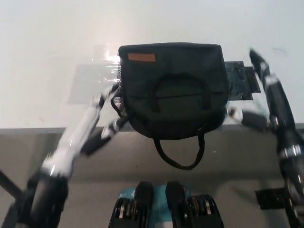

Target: A soft travel bag is kept infront of the robot in the middle of the desk and the robot uses both its hands to press it to reduce its size

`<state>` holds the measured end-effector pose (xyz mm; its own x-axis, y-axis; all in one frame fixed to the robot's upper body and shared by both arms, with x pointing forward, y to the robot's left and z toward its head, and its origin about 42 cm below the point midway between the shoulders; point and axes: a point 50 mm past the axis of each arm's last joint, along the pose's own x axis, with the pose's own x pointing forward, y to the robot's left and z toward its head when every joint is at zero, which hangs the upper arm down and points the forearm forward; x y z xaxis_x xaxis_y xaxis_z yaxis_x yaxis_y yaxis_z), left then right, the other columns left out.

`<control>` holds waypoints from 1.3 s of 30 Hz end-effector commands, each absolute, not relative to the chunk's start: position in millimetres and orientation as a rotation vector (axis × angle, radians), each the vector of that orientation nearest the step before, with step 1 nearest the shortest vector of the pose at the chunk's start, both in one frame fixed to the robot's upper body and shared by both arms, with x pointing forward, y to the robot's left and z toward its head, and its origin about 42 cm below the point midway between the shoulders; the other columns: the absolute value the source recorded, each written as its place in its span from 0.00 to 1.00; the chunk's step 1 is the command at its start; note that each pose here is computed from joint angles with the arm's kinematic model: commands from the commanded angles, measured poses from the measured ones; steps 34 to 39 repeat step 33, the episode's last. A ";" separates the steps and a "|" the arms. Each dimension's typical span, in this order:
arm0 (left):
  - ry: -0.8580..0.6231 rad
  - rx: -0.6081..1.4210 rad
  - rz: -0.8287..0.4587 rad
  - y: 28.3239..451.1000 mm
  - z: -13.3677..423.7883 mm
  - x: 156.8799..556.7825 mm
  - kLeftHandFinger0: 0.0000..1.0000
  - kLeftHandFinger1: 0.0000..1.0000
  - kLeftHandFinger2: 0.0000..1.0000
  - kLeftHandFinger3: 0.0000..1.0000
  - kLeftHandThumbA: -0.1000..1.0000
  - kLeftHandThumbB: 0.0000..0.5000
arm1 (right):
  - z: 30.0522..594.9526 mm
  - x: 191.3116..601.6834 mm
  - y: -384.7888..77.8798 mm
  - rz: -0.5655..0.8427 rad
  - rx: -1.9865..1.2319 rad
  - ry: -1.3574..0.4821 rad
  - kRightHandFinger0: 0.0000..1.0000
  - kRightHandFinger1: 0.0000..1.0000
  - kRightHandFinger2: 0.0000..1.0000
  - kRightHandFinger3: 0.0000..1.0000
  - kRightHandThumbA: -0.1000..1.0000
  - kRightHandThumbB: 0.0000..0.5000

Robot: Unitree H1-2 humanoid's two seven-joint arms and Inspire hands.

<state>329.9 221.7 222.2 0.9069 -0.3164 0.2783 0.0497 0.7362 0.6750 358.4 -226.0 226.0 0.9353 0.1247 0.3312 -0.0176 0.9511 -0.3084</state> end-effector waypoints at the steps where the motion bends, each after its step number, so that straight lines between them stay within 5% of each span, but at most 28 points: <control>1: -0.757 0.367 -0.132 246.1 292.0 165.8 1.00 1.00 1.00 1.00 1.00 0.33 | 289.4 186.3 -228.7 0.166 -0.025 -0.811 1.00 1.00 1.00 1.00 1.00 0.30; 5: -0.562 0.356 -0.128 243.6 252.0 163.4 1.00 1.00 1.00 1.00 1.00 0.46 | 254.8 180.1 -239.7 0.125 0.003 -0.691 1.00 1.00 1.00 1.00 1.00 0.25; 9: -0.530 0.306 -0.151 240.5 227.6 172.1 1.00 1.00 1.00 1.00 1.00 0.29 | 232.9 177.5 -240.2 0.082 0.026 -0.587 1.00 1.00 1.00 1.00 1.00 0.35; 11: -0.417 0.285 -0.162 236.3 195.5 179.0 1.00 1.00 1.00 1.00 1.00 0.35 | 207.9 178.1 -238.5 0.090 0.092 -0.507 1.00 1.00 1.00 1.00 1.00 0.37; 14: -0.297 0.280 -0.174 235.7 156.3 184.7 1.00 1.00 1.00 1.00 1.00 0.30 | 177.8 178.2 -226.8 0.073 0.117 -0.414 1.00 1.00 1.00 1.00 1.00 0.31; 16: -0.260 0.284 -0.173 235.0 135.3 189.0 1.00 1.00 1.00 1.00 1.00 0.29 | 158.4 179.7 -221.0 0.079 0.108 -0.358 1.00 1.00 1.00 1.00 1.00 0.19; 19: -0.202 0.328 -0.176 233.7 108.8 198.4 1.00 1.00 1.00 1.00 1.00 0.40 | 125.4 184.1 -216.1 0.055 0.076 -0.263 1.00 1.00 1.00 1.00 1.00 0.23; 21: -0.151 0.328 -0.194 231.3 92.4 198.1 1.00 1.00 1.00 1.00 1.00 0.35 | 98.4 181.0 -216.9 0.032 0.076 -0.185 1.00 1.00 1.00 1.00 1.00 0.20; 25: -0.129 0.346 -0.195 234.0 81.4 200.6 1.00 1.00 1.00 1.00 1.00 0.26 | 78.1 188.1 -220.8 0.019 0.078 -0.125 1.00 1.00 1.00 1.00 1.00 0.25; 32: -0.071 0.336 -0.213 237.2 65.5 198.8 1.00 1.00 1.00 1.00 1.00 0.30 | 61.5 187.9 -230.0 0.037 0.039 -0.074 1.00 1.00 1.00 1.00 1.00 0.38; 39: -0.059 0.337 -0.214 236.8 63.9 197.7 1.00 1.00 1.00 1.00 1.00 0.32 | 61.8 186.7 -231.4 0.036 0.035 -0.066 1.00 1.00 1.00 1.00 1.00 0.37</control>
